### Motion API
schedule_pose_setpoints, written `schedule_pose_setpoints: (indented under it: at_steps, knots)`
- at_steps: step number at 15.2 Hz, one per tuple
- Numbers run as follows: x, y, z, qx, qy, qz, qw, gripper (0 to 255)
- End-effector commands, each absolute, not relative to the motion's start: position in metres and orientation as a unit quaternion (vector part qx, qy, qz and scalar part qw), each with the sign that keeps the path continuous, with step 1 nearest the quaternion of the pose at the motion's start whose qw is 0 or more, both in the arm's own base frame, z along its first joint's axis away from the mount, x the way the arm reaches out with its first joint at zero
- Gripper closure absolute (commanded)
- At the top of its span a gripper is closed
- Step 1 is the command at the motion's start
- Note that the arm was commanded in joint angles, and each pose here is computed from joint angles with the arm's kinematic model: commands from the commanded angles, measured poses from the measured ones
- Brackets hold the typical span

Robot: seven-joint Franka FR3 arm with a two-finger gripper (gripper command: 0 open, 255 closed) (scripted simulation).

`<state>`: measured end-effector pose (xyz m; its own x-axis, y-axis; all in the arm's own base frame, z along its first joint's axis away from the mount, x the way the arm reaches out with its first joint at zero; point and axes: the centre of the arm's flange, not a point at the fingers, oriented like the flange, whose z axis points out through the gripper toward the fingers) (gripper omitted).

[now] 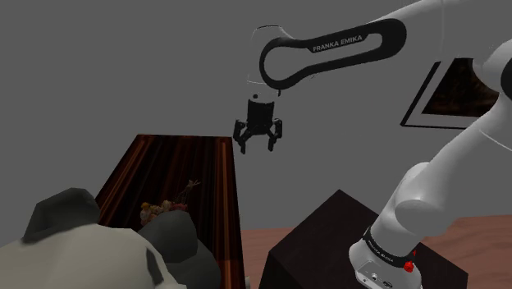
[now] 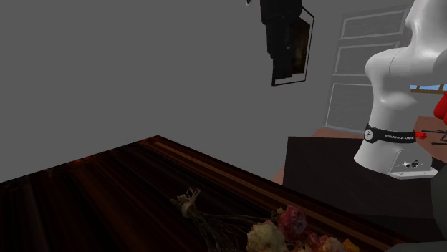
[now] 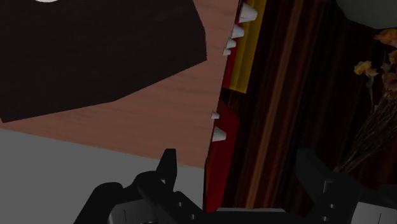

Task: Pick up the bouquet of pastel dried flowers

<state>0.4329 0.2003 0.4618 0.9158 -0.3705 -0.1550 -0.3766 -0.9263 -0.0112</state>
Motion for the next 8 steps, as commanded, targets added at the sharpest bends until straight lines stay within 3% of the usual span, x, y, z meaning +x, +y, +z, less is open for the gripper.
schedule_pose_setpoints:
  at_steps: [1,8]
  knots:
    - [0.446,0.221,0.449,-0.976,0.201,0.083,0.024,0]
    - [0.492,0.286,0.402,-0.965,0.234,0.111,0.033,0]
